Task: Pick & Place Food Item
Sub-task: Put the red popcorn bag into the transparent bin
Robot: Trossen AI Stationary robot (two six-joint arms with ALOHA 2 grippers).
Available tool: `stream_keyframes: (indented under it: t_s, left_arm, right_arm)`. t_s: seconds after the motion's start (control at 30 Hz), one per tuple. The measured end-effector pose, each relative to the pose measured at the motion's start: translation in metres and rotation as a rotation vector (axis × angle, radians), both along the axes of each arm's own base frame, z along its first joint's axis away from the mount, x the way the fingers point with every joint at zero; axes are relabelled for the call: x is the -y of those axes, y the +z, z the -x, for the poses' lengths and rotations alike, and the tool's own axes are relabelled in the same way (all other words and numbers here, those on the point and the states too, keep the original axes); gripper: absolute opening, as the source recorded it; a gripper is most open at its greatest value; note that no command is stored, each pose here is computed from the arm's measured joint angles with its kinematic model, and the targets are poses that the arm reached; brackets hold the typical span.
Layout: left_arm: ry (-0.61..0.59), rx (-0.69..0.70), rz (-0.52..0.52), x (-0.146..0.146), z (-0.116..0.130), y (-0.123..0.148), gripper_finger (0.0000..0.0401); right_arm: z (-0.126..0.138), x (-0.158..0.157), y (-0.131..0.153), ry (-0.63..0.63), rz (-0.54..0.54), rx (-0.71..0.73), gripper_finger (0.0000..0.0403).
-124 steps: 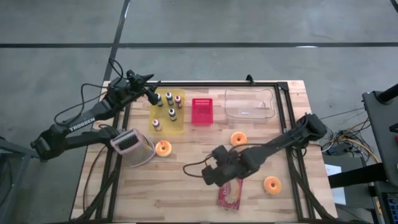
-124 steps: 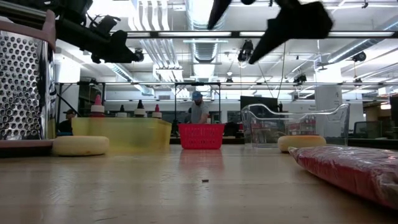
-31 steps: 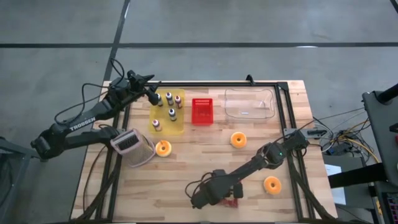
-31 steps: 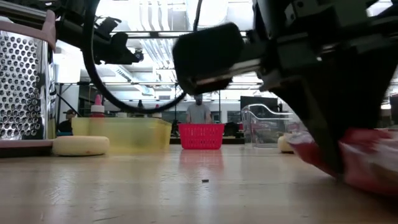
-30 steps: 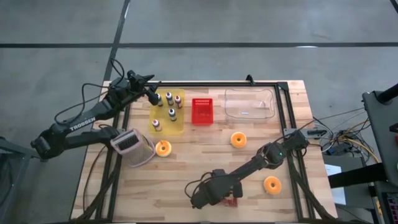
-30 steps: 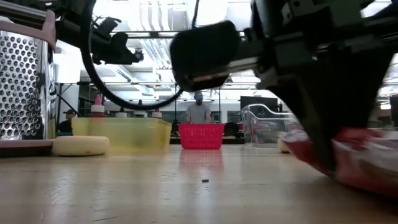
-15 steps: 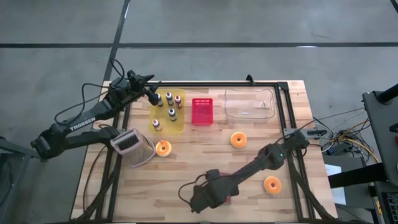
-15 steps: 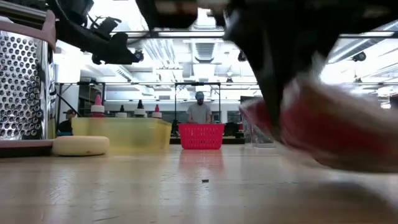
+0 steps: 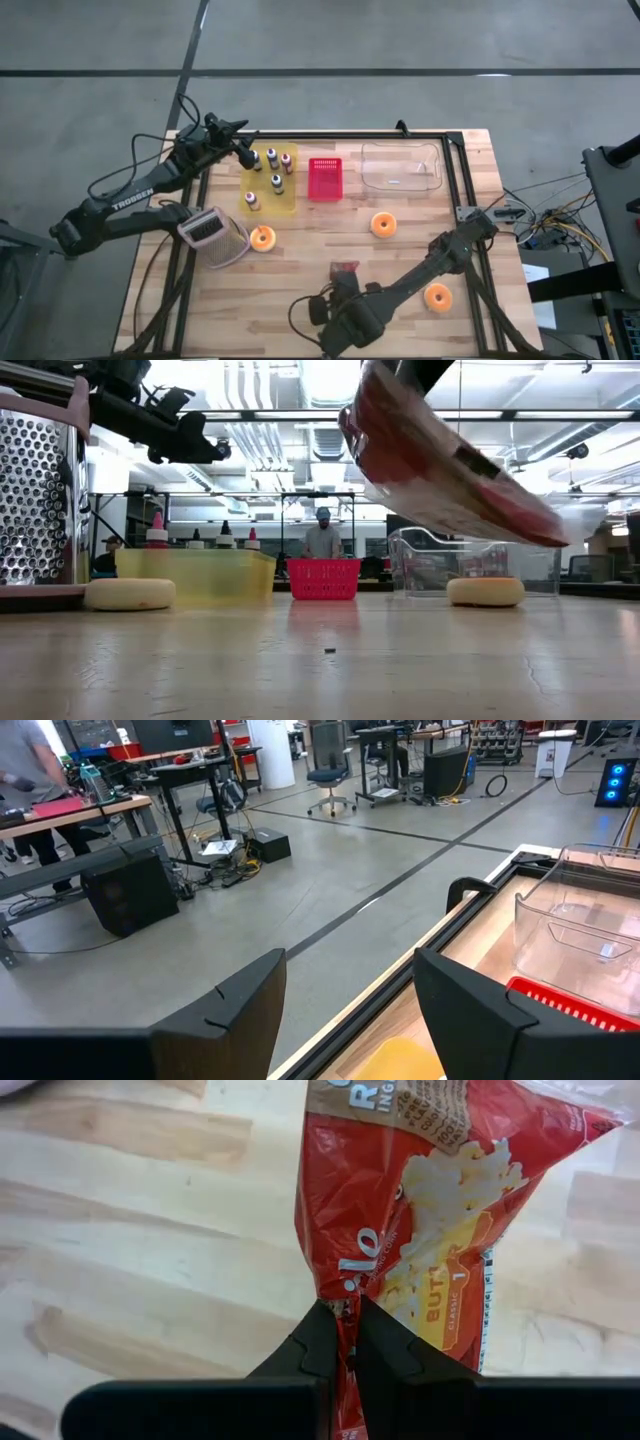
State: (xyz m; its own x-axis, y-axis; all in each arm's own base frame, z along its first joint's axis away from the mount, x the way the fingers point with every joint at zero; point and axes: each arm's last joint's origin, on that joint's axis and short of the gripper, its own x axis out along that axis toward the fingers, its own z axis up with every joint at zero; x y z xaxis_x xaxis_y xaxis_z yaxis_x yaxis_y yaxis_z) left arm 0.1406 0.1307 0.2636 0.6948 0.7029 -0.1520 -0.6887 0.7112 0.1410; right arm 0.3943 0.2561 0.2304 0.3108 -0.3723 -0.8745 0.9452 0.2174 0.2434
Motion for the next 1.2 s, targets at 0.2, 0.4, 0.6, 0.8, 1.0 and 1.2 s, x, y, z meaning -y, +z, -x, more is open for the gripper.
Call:
stream_keyframes:
  t_s: [0.2,0.4,0.6,0.8,1.0,1.2]
  left_arm:
    - [0.0,0.0,0.0,0.0,0.0,0.0,0.0223]
    - [0.0,0.0,0.0,0.0,0.0,0.0,0.0223]
    - [0.001,0.0,0.0,0.0,0.0,0.0,0.0223]
    - [0.0,0.001,0.001,0.0,0.0,0.0,0.0223]
    - [0.0,0.001,0.001,0.0,0.0,0.0,0.0223]
    - [0.0,0.001,0.001,0.0,0.0,0.0,0.0223]
  right_arm:
    - [0.0,0.002,0.0,0.0,0.021,0.003,0.0013]
    - [0.0,0.002,0.001,0.003,0.05,0.015,0.0013]
    - [0.002,0.005,0.002,-0.001,0.107,0.013,0.0013]
    - [0.007,0.011,0.007,-0.038,0.178,0.023,0.0013]
    - [0.01,0.014,0.022,-0.008,0.2,0.053,0.0013]
    - [0.014,0.022,0.042,0.046,0.24,0.076,0.0013]
